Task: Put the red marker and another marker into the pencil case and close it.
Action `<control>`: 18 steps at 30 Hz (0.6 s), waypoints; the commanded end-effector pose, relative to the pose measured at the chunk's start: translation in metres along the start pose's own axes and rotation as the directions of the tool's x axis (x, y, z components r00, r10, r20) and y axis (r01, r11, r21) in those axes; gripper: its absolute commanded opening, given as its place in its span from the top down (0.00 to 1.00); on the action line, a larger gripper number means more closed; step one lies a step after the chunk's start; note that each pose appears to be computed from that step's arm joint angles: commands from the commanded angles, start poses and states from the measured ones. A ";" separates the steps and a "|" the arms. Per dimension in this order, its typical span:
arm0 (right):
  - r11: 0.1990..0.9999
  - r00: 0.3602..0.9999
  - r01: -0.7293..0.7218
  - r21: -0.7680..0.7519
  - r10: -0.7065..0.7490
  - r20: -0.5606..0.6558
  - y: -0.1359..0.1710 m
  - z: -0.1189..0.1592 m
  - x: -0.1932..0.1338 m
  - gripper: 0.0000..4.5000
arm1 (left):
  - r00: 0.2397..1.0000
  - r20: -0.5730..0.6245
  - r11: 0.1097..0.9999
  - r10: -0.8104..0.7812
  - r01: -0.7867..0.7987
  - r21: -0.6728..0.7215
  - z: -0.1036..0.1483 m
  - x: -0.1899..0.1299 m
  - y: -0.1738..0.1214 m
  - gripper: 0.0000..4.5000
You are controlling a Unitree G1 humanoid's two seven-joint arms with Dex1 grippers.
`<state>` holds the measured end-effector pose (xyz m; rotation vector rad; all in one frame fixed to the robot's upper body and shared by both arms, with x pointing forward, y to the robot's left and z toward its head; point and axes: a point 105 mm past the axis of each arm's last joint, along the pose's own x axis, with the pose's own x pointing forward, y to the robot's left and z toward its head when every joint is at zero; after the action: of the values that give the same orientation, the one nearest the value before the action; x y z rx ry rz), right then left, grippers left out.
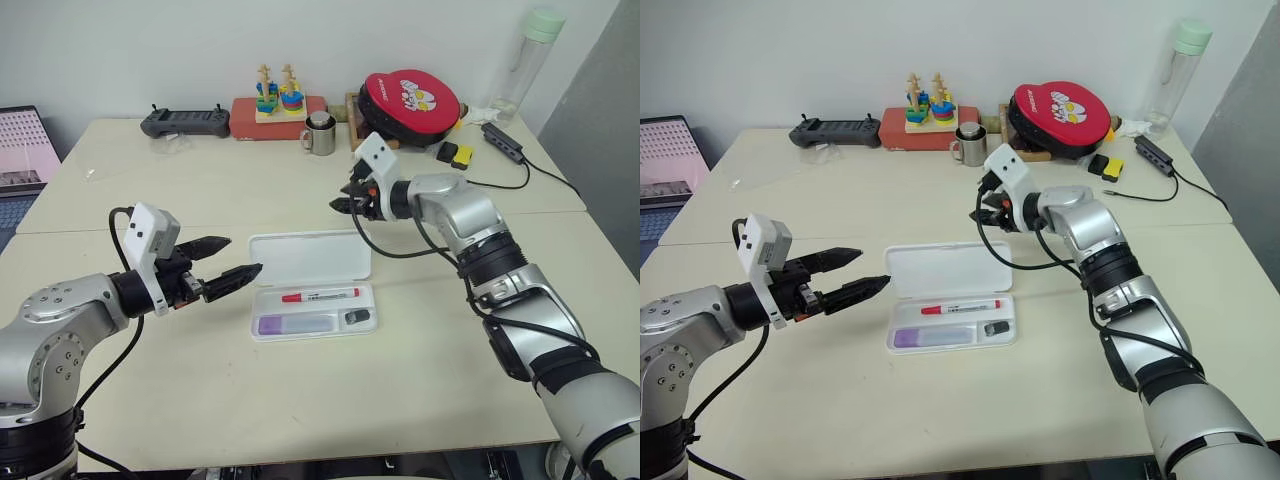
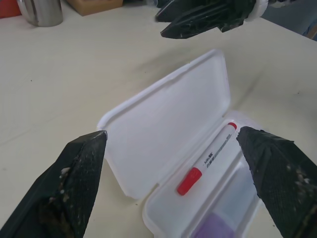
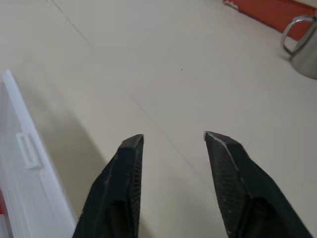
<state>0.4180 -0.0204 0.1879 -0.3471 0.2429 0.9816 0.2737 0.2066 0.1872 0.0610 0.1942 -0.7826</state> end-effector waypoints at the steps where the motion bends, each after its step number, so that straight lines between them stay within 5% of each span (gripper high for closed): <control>1: 0.998 0.999 -0.027 -0.064 0.029 0.026 0.004 0.015 -0.001 0.80 | 0.999 0.044 0.999 -0.006 0.004 0.046 0.014 -0.008 -0.002 0.00; 5: 0.989 0.993 -0.118 -0.094 0.119 0.010 0.020 0.011 -0.001 0.99 | 0.999 0.031 0.999 -0.026 0.024 0.049 0.012 -0.008 -0.005 0.00; 18: 0.861 0.881 -0.473 -0.184 0.457 -0.125 0.092 -0.023 -0.029 0.99 | 0.993 -0.009 0.992 -0.114 0.114 0.054 0.008 -0.007 -0.020 0.00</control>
<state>0.3375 -0.0114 0.1524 -0.5121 0.3414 1.4107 0.2616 0.2053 0.1866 0.0633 0.2195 -0.8489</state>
